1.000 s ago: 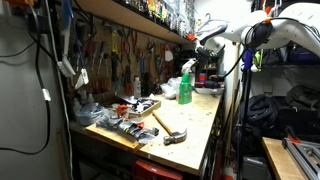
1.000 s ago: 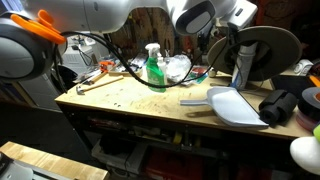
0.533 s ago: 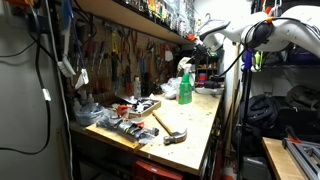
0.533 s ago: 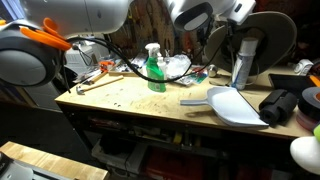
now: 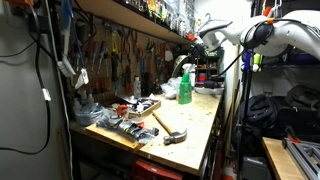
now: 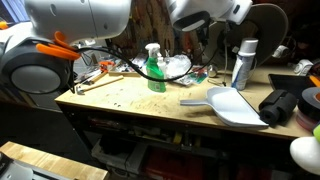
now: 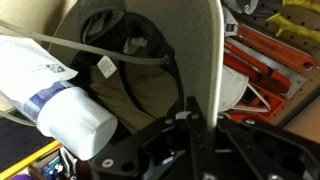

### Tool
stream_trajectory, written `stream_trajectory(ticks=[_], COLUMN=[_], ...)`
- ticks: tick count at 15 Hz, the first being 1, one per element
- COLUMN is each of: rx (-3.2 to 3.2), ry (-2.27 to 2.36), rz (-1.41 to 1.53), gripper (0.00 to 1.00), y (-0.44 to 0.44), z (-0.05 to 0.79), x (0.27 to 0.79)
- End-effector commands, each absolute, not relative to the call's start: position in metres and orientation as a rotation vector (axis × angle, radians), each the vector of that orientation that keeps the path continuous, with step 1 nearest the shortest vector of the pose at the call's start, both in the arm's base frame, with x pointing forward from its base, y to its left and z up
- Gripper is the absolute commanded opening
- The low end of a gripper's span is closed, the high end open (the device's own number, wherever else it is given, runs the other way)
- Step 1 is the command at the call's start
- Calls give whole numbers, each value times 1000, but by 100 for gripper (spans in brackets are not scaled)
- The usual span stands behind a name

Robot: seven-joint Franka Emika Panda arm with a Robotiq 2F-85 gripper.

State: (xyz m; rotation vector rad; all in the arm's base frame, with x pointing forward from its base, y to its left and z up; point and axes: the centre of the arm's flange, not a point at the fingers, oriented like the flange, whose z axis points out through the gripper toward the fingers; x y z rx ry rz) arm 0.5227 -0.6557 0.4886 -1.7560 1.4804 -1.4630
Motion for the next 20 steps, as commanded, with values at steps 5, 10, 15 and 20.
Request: stream_trajectory(ticks=[5, 10, 15, 20], rx=[-1675, -1603, -1431, -1359], ry=[1372, 1393, 1394, 1389], rz=[-1401, -1450, -1552, -1632], gripper=[1, 1, 1, 1], y=[-648, -655, -665, -672], z=[482, 489, 517, 540], x=[530, 530, 512, 481])
